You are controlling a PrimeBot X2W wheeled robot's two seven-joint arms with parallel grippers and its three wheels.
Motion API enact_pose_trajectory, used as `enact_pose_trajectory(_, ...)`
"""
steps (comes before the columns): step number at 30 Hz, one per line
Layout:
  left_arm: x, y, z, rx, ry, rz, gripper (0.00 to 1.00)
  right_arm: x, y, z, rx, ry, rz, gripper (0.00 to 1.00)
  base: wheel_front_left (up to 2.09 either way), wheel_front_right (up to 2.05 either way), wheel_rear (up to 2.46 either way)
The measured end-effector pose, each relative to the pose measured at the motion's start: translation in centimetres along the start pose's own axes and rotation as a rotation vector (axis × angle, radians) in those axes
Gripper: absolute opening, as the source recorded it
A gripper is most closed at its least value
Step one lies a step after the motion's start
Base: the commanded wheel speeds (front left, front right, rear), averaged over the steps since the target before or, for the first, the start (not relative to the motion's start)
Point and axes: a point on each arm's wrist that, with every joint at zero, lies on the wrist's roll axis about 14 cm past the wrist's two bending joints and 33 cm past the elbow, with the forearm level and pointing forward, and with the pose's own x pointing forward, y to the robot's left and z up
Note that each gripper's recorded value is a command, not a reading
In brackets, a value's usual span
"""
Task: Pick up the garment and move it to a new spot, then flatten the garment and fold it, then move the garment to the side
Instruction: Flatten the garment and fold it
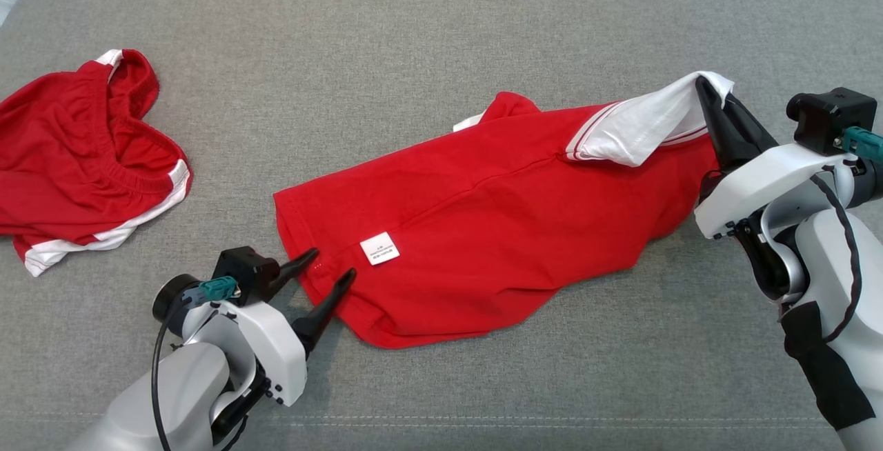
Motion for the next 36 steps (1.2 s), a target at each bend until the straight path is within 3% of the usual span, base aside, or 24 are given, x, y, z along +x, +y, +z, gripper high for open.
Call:
enact_pose_trajectory(4, -0.2, 0.3, -0.5, 0.006, 0.015, 0.005, 0.84, 0.1, 0.1, -0.1, 0.001, 0.001, 0.004, 0.0, 0.0, 0.0, 0.0)
enact_pose_trajectory(9, -0.6, 0.8, -1.5, 0.037, 0.058, 0.011, 0.84, 0.2, 0.3, -0.1, 0.004, -0.001, 0.009, 0.0, 0.0, 0.0, 0.0)
enact_pose_trajectory(11, -0.7, 1.2, -1.7, 0.057, 0.071, 0.015, 0.92, 0.3, 0.4, -0.1, 0.004, -0.002, 0.011, 0.0, 0.0, 0.0, 0.0)
enact_pose_trajectory(15, -0.3, 1.4, -1.3, 0.079, 0.072, 0.012, 0.98, 0.3, 0.4, -0.1, 0.004, -0.003, 0.013, 0.0, 0.0, 0.0, 0.0)
enact_pose_trajectory(19, 0.3, 1.3, -0.4, 0.108, 0.053, 0.002, 0.98, 0.3, 0.4, -0.1, 0.004, -0.003, 0.012, 0.0, 0.0, 0.0, 0.0)
enact_pose_trajectory(23, 0.6, 0.7, -0.3, 0.125, 0.05, -0.015, 0.89, 0.1, 0.3, 0.1, 0.004, -0.006, 0.008, 0.0, 0.0, 0.0, 0.0)
enact_pose_trajectory(27, 0.6, 0.6, -1.0, 0.136, 0.072, -0.019, 0.89, 0.0, 0.2, 0.2, 0.004, -0.008, 0.005, 0.0, 0.0, 0.0, 0.0)
enact_pose_trajectory(30, 0.4, 1.0, -1.7, 0.146, 0.096, -0.013, 0.75, 0.0, 0.2, 0.2, 0.005, -0.012, 0.005, 0.0, 0.0, 0.0, 0.0)
enact_pose_trajectory(31, 0.4, 1.0, -2.0, 0.151, 0.104, -0.013, 0.65, 0.1, 0.2, 0.3, 0.006, -0.014, 0.007, 0.0, 0.0, 0.0, 0.0)
enact_pose_trajectory(32, 0.5, 1.1, -2.0, 0.158, 0.109, -0.014, 0.49, 0.1, 0.2, 0.4, 0.007, -0.016, 0.007, 0.0, 0.0, 0.0, 0.0)
enact_pose_trajectory(34, 0.7, 1.2, -1.8, 0.169, 0.111, -0.016, 0.34, 0.1, 0.3, 0.3, 0.008, -0.017, 0.008, 0.0, 0.0, 0.0, 0.0)
enact_pose_trajectory(36, 0.8, 1.2, -1.9, 0.176, 0.116, -0.022, 0.02, 0.1, 0.2, 0.3, 0.008, -0.016, 0.008, 0.0, 0.0, 0.0, 0.0)
